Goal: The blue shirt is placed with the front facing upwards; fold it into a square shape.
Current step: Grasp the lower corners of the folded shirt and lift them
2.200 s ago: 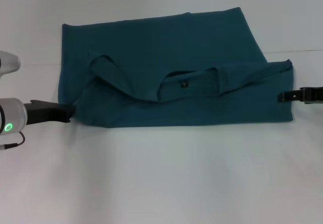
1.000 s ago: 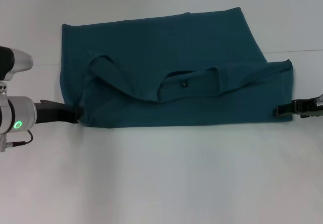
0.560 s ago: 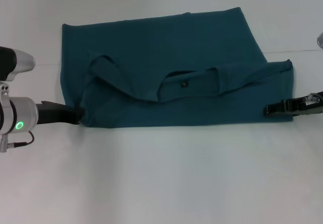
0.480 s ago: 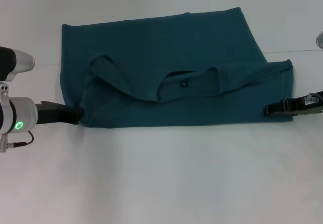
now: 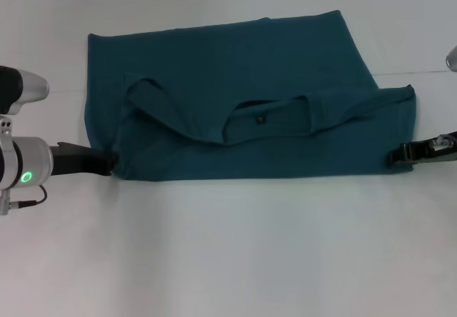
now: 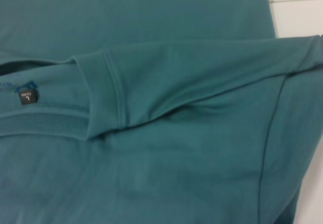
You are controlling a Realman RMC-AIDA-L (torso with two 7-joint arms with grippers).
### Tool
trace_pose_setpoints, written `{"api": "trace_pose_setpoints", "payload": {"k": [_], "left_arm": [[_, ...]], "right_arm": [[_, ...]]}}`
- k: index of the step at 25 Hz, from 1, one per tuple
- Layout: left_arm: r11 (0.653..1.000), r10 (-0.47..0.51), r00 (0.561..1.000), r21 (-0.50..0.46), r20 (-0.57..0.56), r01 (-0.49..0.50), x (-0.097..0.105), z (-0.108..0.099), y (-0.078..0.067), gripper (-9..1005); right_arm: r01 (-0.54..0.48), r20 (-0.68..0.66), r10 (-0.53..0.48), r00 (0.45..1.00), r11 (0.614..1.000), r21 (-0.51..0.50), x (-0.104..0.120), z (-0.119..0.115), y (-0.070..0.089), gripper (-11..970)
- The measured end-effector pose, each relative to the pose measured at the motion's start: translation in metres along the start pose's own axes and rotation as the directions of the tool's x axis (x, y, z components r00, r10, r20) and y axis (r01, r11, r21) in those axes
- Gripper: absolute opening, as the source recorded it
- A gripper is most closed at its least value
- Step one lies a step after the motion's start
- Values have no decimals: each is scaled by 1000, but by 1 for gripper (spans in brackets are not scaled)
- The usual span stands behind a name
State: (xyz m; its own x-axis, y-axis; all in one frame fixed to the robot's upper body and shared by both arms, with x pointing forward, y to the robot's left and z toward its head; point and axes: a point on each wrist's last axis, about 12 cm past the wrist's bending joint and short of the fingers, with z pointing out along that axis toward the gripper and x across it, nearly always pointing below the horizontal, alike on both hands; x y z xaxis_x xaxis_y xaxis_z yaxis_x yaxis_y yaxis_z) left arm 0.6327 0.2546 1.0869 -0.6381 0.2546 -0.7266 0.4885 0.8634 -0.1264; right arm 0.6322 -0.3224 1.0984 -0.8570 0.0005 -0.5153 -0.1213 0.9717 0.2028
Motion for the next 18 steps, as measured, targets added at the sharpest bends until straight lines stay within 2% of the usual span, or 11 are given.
{"api": "trace_pose_setpoints", "payload": {"k": [11,18], "left_arm": [[1000,-6,1000,-2,-1,6,3,0,0,25],[1000,-6,1000,-5,1,6,4,-1,1,25]], "right_arm": [[5,12,-5,1000,1000,5,-1,-4,-2,138],[22,23,-22,999,1000,8,-1,-10,-1,32]]}}
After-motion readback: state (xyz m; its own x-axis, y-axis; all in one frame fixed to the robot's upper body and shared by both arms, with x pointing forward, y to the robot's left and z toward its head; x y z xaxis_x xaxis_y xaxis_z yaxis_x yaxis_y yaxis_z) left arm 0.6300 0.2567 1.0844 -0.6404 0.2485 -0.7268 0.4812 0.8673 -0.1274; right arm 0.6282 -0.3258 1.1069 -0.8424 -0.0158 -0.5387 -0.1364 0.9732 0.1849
